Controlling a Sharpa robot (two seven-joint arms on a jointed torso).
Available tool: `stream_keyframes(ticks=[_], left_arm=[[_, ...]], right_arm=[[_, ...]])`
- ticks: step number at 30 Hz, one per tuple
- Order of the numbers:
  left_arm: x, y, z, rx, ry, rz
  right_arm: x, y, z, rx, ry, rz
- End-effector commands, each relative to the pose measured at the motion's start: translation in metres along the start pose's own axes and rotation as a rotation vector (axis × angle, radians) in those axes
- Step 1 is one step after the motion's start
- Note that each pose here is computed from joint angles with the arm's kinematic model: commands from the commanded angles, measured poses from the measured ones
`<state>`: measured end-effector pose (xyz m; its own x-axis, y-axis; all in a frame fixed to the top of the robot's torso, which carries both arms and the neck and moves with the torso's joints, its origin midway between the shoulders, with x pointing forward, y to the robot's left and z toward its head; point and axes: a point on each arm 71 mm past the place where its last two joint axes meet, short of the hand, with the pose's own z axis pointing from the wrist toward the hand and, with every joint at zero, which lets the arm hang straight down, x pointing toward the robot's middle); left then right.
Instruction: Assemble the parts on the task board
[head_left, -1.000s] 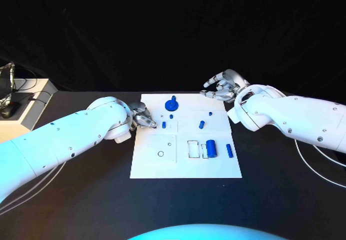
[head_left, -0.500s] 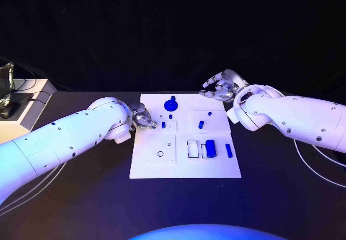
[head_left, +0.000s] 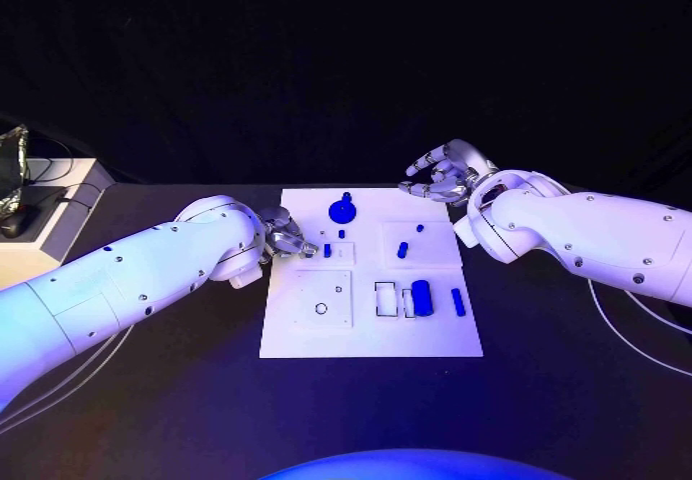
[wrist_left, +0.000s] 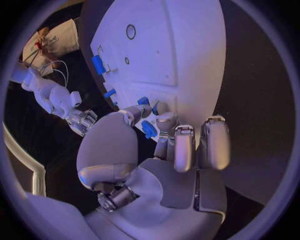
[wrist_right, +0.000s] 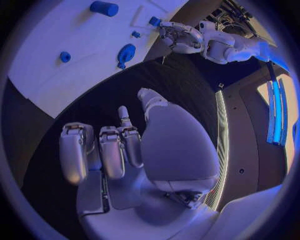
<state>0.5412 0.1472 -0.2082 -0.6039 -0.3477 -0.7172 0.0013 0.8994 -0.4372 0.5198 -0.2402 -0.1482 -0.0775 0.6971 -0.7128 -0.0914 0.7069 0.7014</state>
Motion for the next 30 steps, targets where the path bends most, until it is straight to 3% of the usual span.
stream_keyframes(ticks=[1, 24, 30], left_arm=[[0.0025, 0.0027, 0.0000, -0.018, 0.010, 0.004], [-0.0031, 0.0088, -0.0084, -0.018, -0.025, -0.063], [-0.0085, 0.0091, -0.0122, -0.001, -0.040, -0.101]], right_arm=[[0.001, 0.001, 0.000, -0.013, 0.011, -0.010], [-0.001, -0.001, -0.001, -0.014, 0.001, -0.009], [-0.001, -0.001, -0.002, -0.014, -0.002, -0.009]])
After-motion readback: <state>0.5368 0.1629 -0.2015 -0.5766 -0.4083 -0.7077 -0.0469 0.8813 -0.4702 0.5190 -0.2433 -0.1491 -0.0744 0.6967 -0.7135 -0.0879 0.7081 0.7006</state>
